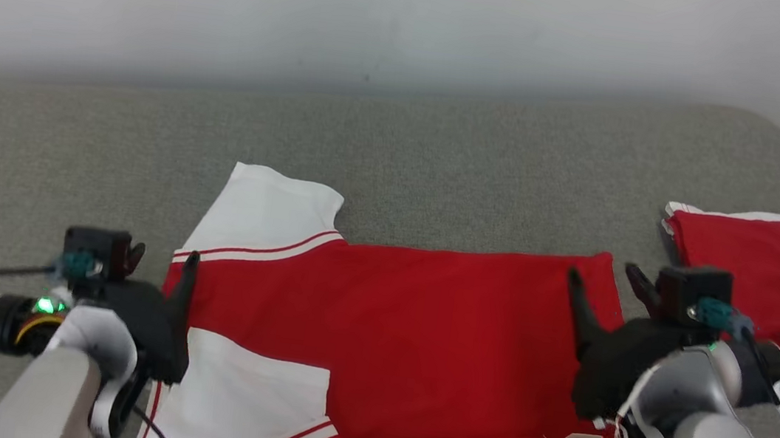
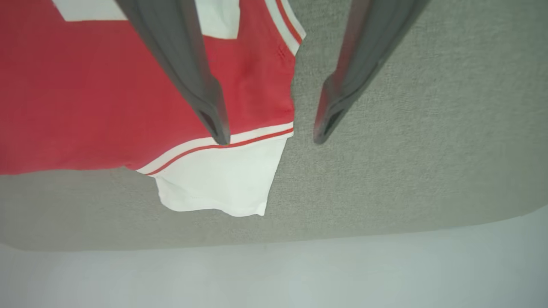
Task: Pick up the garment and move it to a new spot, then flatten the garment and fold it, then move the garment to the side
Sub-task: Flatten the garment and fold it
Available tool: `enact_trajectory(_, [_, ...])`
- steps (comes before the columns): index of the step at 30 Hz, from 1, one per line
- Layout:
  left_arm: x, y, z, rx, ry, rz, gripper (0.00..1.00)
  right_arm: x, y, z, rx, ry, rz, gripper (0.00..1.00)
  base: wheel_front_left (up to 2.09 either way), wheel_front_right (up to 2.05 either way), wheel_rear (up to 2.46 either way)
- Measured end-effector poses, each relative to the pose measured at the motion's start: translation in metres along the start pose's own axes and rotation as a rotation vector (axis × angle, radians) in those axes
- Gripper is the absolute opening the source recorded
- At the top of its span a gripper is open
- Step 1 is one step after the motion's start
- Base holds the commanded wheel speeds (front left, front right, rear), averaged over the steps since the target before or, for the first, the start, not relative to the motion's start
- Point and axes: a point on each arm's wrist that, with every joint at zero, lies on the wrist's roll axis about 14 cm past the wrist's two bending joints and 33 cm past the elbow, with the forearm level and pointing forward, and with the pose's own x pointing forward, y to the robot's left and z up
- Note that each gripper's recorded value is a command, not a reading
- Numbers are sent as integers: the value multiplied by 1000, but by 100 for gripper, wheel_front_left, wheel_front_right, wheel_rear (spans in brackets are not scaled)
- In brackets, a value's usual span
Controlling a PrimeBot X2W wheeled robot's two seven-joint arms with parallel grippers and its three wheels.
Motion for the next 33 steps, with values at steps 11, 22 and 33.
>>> enact_trajectory(11, [96,3,-17,74,288,-35,100,46,20,-21,5,72,84,100,0,0,0])
enact_trajectory(22, [154,8,-25,172,300,11,100,49,-17,-54,29,127,-12,100,0,0,0])
enact_trajectory(33, [168,4,-37,177,338,-8,84,47,-24,-63,37,140,-32,100,0,0,0])
